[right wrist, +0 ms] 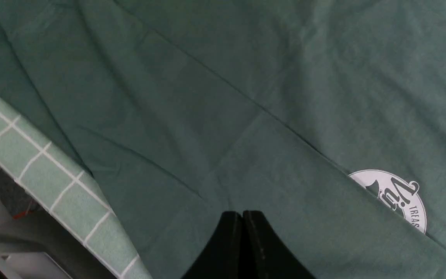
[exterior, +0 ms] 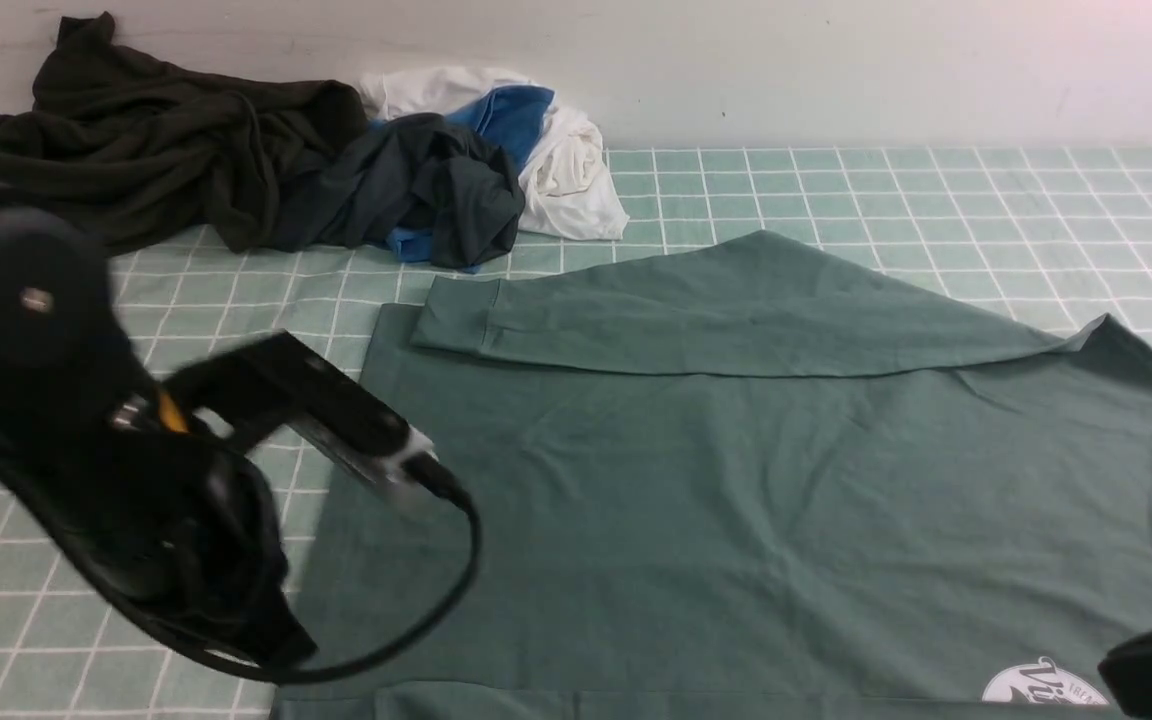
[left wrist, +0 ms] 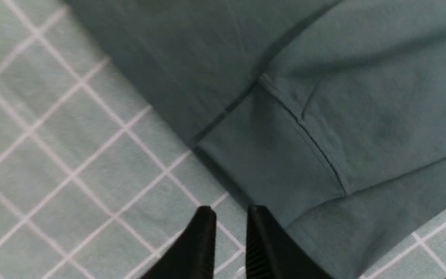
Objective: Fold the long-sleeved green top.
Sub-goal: Use the left arm to clamp the cuff closest to it
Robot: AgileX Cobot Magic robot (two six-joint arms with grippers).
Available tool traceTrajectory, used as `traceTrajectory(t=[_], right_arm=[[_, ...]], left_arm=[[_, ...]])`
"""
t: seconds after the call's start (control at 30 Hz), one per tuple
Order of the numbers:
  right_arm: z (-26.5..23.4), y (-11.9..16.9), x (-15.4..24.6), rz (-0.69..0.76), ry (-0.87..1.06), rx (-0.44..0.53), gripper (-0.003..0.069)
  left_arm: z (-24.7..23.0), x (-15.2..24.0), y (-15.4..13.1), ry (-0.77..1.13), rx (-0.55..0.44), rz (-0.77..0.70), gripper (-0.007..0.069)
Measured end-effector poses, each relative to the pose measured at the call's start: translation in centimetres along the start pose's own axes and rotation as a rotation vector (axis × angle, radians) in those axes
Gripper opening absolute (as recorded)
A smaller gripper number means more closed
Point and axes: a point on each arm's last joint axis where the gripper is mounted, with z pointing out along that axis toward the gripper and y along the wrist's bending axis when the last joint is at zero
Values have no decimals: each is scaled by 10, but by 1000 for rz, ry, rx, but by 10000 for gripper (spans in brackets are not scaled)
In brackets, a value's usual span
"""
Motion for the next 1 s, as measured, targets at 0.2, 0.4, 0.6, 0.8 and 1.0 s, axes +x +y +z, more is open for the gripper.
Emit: traceTrajectory(t=[0.2,0.4,0.6,0.8,1.0], right_arm=[[8,0,8,-16,48,1,-14],[19,-3,13,-3,48,8,-14],[24,-3,18,4,68,4,-14],[25,-3,18,5,65,6,-14],[25,-11,16,21,35,84,-14]], left_arm=[[58,-30,-17,84,35,171,335],[99,-48,-32,89,33,286,449],[103,-50,-31,94,22,255,382],[92,-48,-32,84,26,208,100],[69,-45,-32,70,4,221,6]])
